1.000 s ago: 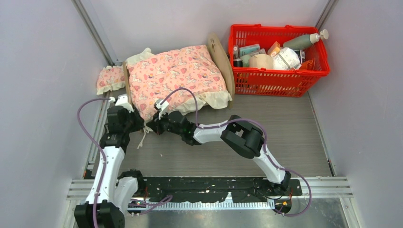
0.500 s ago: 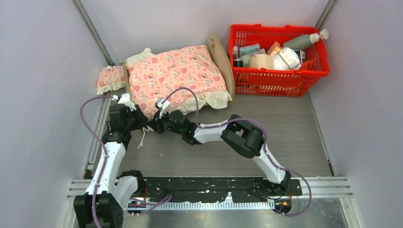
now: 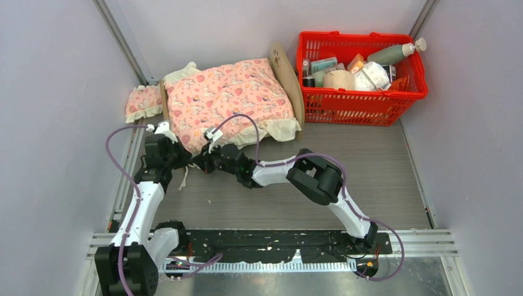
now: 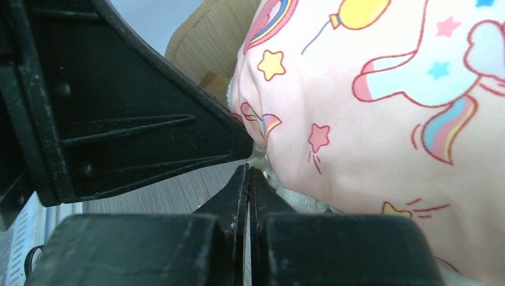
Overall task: Set up the pet bed
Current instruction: Tie the ropes to the bed frame.
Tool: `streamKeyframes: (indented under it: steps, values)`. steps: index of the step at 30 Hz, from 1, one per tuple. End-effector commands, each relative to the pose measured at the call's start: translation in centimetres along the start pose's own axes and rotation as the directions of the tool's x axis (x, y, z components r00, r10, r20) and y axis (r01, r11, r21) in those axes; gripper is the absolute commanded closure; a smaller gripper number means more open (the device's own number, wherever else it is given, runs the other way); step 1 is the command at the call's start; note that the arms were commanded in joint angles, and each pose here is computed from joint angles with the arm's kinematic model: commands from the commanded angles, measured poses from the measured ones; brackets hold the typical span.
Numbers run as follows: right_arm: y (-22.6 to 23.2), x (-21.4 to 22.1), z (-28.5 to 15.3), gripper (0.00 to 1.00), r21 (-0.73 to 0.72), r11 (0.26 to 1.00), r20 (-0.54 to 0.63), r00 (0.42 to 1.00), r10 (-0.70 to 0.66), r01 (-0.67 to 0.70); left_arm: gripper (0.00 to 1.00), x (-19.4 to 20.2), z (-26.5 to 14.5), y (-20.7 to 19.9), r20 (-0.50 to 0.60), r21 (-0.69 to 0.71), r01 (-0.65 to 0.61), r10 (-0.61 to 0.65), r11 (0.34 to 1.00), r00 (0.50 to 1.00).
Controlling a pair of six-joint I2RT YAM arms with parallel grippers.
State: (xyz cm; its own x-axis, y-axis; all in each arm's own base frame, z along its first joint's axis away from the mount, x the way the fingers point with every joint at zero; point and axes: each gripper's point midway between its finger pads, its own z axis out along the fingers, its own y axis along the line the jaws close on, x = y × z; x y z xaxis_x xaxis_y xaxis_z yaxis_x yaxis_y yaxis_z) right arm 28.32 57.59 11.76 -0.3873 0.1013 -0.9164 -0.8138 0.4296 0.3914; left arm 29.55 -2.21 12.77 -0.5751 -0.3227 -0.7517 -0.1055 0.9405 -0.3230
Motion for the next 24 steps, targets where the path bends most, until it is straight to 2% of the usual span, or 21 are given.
streamKeyframes:
  steps: [1, 13, 24]
  values:
    - [-0.7, -1.0, 0.0, 0.95, 0.03, 0.998, 0.049, 0.998, 0.045, -0.046, 1.0, -2.5, -0.5, -0.4, 0.098, -0.01, 0.035, -0.034, 0.999, 0.995]
    - [-0.7, -1.4, 0.9, 0.95, 0.027, 0.995, 0.064, 0.994, 0.093, -0.094, 1.0, -2.2, -2.4, -0.6, 0.12, -0.005, 0.083, -0.081, 0.997, 0.989]
    - [1.6, -3.2, 1.8, 0.95, -0.087, 0.992, 0.126, 0.987, 0.101, -0.09, 1.0, -0.6, -2.7, -1.8, 0.062, 0.062, 0.13, -0.134, 0.99, 0.989]
